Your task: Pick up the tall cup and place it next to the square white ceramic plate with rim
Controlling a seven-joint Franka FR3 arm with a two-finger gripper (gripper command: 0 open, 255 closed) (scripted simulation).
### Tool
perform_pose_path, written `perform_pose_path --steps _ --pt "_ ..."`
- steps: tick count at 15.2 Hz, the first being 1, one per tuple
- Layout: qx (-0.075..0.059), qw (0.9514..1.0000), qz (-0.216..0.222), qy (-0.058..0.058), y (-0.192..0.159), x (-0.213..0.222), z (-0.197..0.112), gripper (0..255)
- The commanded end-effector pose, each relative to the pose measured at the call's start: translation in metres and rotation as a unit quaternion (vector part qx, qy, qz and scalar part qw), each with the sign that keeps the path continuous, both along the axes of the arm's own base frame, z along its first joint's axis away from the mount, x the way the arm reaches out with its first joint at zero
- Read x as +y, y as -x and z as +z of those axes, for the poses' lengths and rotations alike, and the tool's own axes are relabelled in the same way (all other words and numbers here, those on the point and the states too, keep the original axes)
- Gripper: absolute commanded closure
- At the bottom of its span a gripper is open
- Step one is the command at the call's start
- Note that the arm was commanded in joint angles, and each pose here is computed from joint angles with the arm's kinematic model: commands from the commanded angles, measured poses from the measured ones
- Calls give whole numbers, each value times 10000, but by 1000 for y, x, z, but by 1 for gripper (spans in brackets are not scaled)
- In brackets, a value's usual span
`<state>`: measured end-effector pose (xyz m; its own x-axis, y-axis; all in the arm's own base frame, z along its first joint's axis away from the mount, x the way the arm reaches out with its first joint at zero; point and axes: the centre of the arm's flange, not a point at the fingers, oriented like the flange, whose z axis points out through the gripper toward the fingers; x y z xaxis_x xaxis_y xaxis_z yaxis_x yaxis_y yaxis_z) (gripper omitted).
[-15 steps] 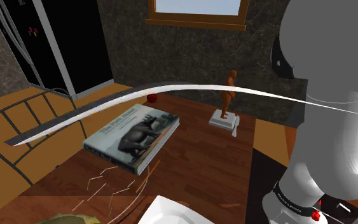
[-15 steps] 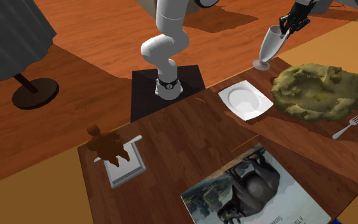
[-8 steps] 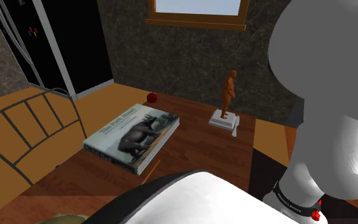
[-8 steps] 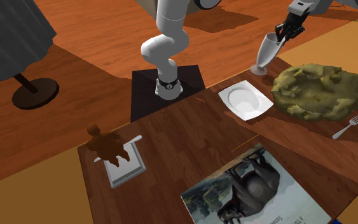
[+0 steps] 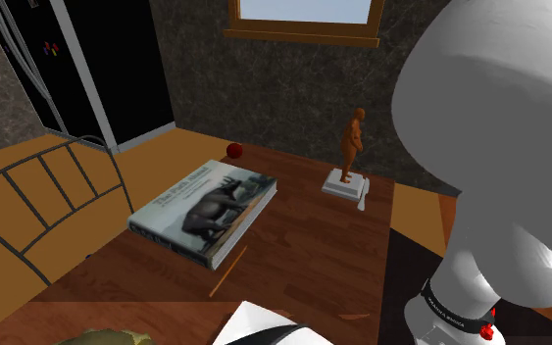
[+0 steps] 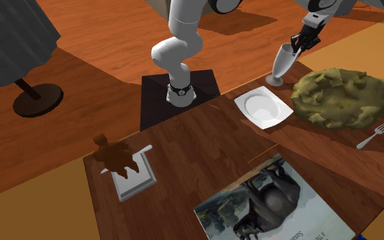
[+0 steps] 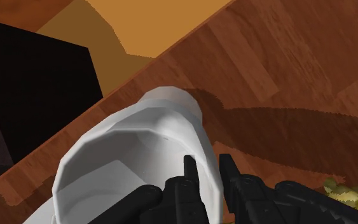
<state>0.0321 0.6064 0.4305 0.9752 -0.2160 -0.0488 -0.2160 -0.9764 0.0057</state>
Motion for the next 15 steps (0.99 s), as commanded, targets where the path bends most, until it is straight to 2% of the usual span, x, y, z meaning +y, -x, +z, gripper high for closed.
perform_pose_path --steps 1,9,10,15 --pt "0 10000 1 -5 0 0 -12 255" --pt "0 10000 1 -5 0 0 -12 255" --pt "0 10000 1 -5 0 0 -12 0" --pt "0 10000 1 -5 0 0 -12 0"
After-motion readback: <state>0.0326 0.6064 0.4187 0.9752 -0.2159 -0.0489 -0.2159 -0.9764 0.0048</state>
